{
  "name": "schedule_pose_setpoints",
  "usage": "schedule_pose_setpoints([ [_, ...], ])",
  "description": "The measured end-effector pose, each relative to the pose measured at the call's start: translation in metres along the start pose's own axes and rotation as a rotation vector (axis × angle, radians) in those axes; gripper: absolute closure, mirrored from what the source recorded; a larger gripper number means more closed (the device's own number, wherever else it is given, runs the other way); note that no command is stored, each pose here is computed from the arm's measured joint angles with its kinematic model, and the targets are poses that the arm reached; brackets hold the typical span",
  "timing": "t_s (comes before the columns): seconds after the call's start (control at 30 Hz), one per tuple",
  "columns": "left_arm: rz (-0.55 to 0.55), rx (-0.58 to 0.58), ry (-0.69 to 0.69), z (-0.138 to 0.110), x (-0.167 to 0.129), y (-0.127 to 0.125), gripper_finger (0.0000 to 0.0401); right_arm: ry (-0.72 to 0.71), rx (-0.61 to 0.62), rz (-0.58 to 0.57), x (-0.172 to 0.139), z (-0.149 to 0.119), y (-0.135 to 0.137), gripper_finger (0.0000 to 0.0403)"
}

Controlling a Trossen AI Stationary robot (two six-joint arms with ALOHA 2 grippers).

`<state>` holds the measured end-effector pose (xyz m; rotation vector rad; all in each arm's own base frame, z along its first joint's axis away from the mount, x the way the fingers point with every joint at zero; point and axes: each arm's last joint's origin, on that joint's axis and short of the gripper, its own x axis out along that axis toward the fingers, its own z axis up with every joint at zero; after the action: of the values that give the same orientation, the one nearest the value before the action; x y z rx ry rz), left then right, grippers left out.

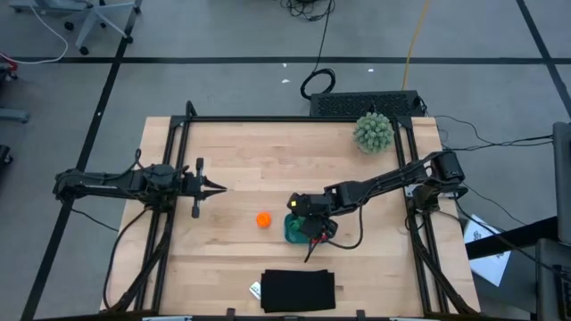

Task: Pick and placing Produce into tupperware
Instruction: Put the watermelon into the blue bin

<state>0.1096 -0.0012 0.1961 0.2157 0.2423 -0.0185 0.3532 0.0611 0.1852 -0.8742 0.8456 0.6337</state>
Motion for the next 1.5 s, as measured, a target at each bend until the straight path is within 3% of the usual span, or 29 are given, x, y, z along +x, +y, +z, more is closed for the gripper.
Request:
schedule_pose_setpoints([
  [0.47, 0.000, 0.001, 0.000, 0.0000, 0.0000, 0.0000, 0.0375, 0.000, -0.086, 0.006, 0.0000, -0.0001, 0.0005, 0.0126],
  [0.9, 0.000, 0.001, 0.004, -0.0004, 0.0000, -0.0001, 0.0375, 0.014, -0.091, 0.023, 0.0092, -0.0011, 0.0033, 0.0126],
  [1.5, 0.000, 0.001, 0.004, -0.0004, 0.0000, -0.0001, 0.0375, -0.032, 0.036, 0.025, 0.0089, 0.0013, 0.0015, 0.0126],
])
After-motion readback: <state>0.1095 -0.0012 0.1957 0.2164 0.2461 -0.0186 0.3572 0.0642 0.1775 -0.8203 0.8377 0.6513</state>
